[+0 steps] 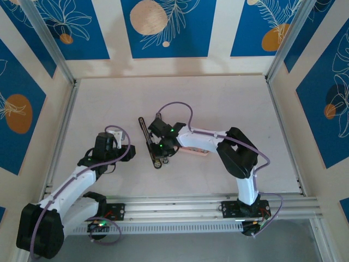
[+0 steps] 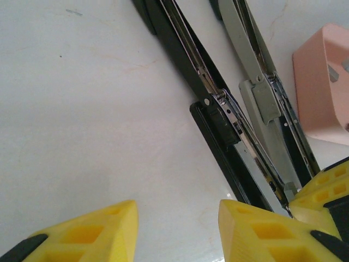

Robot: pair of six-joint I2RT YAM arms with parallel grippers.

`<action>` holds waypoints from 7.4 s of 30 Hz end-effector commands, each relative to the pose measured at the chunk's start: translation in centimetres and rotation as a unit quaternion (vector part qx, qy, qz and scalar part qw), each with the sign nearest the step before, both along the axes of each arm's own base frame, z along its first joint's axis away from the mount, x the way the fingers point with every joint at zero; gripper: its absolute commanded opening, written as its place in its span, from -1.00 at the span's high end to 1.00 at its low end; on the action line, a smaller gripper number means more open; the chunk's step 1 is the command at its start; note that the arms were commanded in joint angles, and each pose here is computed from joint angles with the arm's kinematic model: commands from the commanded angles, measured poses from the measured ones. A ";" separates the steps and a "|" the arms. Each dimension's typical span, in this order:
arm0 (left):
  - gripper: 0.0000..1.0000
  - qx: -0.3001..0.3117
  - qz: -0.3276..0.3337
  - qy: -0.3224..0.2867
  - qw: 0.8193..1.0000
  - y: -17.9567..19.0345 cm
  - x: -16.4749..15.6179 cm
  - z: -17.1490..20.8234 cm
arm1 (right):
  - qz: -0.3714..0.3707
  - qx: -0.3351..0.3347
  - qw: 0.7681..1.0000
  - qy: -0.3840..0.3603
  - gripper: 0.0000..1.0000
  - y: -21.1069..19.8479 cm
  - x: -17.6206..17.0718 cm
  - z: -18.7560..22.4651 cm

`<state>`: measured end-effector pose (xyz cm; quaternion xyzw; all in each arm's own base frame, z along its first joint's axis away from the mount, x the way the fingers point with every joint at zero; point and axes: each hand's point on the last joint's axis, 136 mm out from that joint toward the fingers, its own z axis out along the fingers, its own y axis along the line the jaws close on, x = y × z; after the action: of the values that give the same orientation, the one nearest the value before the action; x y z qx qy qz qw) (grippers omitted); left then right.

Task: Load the staples into the stapler

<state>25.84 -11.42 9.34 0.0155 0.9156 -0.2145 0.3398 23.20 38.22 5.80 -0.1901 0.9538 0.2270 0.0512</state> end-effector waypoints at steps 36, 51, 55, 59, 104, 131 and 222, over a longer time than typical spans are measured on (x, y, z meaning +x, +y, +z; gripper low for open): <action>-0.10 0.051 -0.311 -0.428 0.847 -6.1 -2.6 19.6 | 0.076 0.392 0.908 -0.130 1.00 -0.9 -0.6 18.4; -0.24 0.101 -0.485 -0.495 0.713 -8.4 -7.7 19.2 | 0.170 0.482 0.851 -0.124 1.00 -1.6 -4.8 22.7; -0.24 0.103 -0.495 -0.501 0.703 -8.7 -8.0 18.9 | 0.194 0.495 0.840 -0.108 1.00 -0.9 -5.6 22.9; -0.23 0.095 -0.493 -0.513 0.696 -9.0 -8.1 19.1 | 0.192 0.496 0.842 -0.093 1.00 -0.3 -5.8 22.5; 0.12 0.134 -0.498 -0.541 0.664 -9.2 -8.4 18.2 | 0.196 0.520 0.830 -0.050 1.00 1.8 -6.5 22.5; 0.61 0.170 -0.485 -0.522 0.681 -8.8 -7.4 17.6 | 0.177 0.517 0.835 -0.058 0.89 1.3 -5.9 22.3; -0.17 0.216 -0.622 -0.181 0.730 -27.9 -6.4 -0.6 | -0.266 0.100 0.957 -0.052 0.17 -22.8 0.5 9.5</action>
<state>18.57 -38.27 4.35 0.7449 0.6252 -0.1037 0.2084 23.67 15.18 14.68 0.0690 0.9336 0.3032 0.1782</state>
